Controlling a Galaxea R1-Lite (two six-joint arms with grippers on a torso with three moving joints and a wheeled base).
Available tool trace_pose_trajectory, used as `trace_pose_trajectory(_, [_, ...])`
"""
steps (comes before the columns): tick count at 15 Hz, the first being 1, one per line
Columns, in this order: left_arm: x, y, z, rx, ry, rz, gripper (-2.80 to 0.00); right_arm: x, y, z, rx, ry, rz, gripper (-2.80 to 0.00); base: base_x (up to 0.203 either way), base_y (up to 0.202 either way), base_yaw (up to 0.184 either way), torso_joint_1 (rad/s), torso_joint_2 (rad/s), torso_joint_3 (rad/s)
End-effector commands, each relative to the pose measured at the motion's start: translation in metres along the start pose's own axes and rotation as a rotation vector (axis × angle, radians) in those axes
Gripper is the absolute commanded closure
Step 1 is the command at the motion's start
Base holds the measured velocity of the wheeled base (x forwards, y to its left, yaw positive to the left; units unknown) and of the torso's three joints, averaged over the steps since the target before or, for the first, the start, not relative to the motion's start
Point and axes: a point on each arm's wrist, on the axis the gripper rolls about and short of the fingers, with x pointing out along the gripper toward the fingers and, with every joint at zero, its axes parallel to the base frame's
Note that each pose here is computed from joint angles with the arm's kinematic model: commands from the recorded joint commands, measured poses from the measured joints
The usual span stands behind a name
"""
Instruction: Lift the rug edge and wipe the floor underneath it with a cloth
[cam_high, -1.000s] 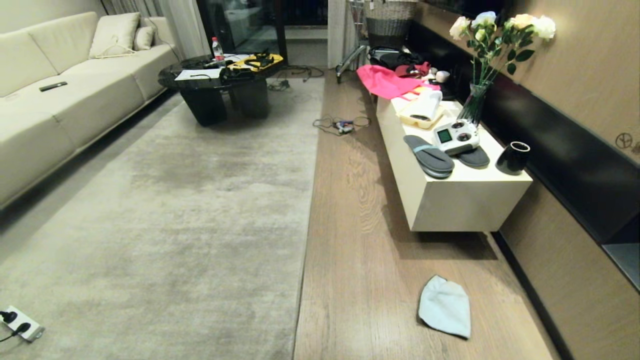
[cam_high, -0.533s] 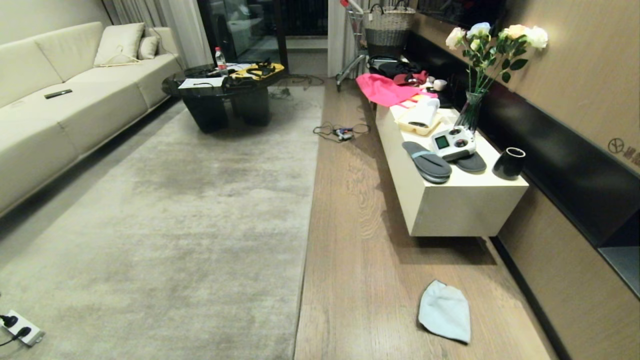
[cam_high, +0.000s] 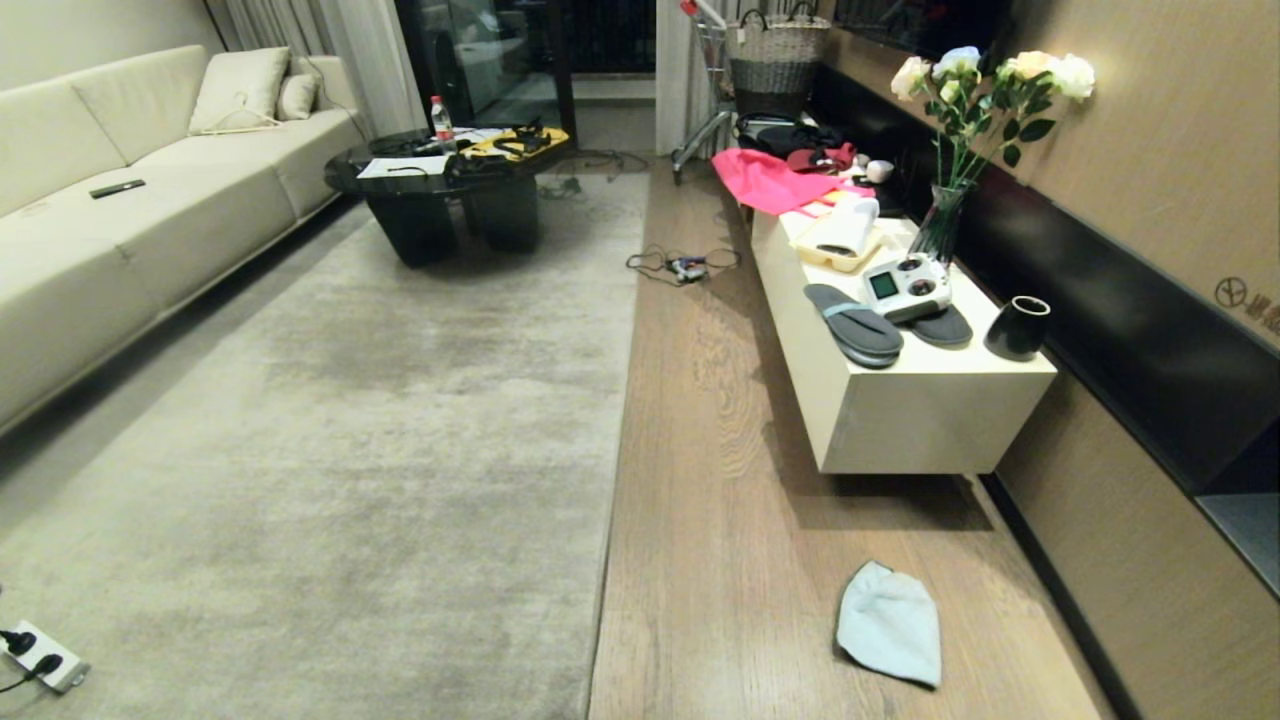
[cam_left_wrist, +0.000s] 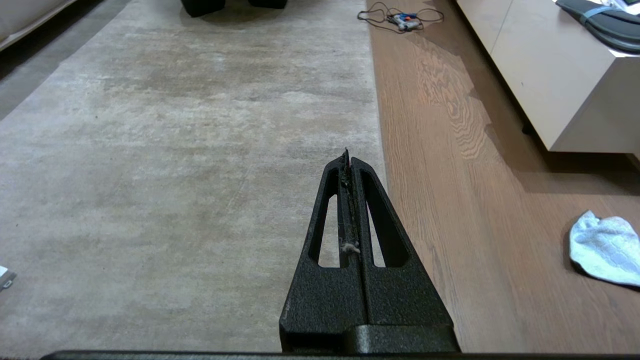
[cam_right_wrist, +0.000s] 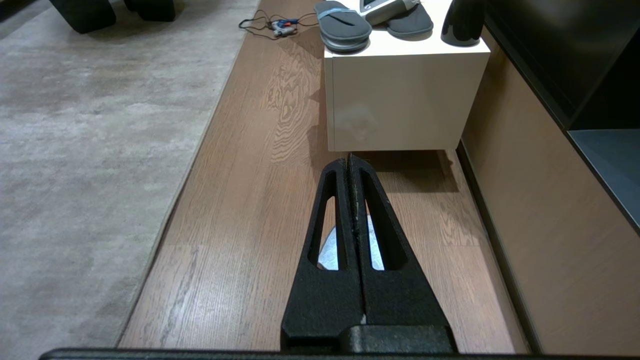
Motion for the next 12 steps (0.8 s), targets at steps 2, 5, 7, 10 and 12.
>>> trace_pose_trajectory(2, [0.0000, 0.0000, 0.0000, -0.001, 0.000, 0.000, 0.00, 0.0000, 0.0000, 0.0002, 0.002, -0.002, 0.000, 0.00, 0.000, 0.000, 0.000, 0.000, 0.00, 0.000])
trace_pose_trajectory(5, [0.0000, 0.0000, 0.0000, -0.001, 0.000, 0.000, 0.00, 0.0001, 0.0000, 0.0001, 0.006, 0.001, 0.001, 0.00, 0.000, 0.000, 0.000, 0.000, 0.00, 0.000])
trace_pose_trajectory(7, [0.0000, 0.0000, 0.0000, -0.001, 0.000, 0.000, 0.00, 0.0001, 0.0000, 0.0002, 0.008, 0.000, 0.001, 0.00, 0.000, 0.000, 0.000, 0.000, 0.00, 0.000])
trace_pose_trajectory(10, [0.0000, 0.0000, 0.0000, -0.001, 0.000, 0.000, 0.00, 0.0000, 0.0000, 0.0001, 0.006, -0.001, 0.001, 0.00, 0.000, 0.000, 0.000, 0.000, 0.00, 0.000])
trace_pose_trajectory(12, [0.0000, 0.0000, 0.0000, -0.001, 0.000, 0.000, 0.00, 0.0000, 0.0000, 0.0001, 0.006, -0.001, -0.001, 0.00, 0.000, 0.000, 0.000, 0.000, 0.00, 0.000])
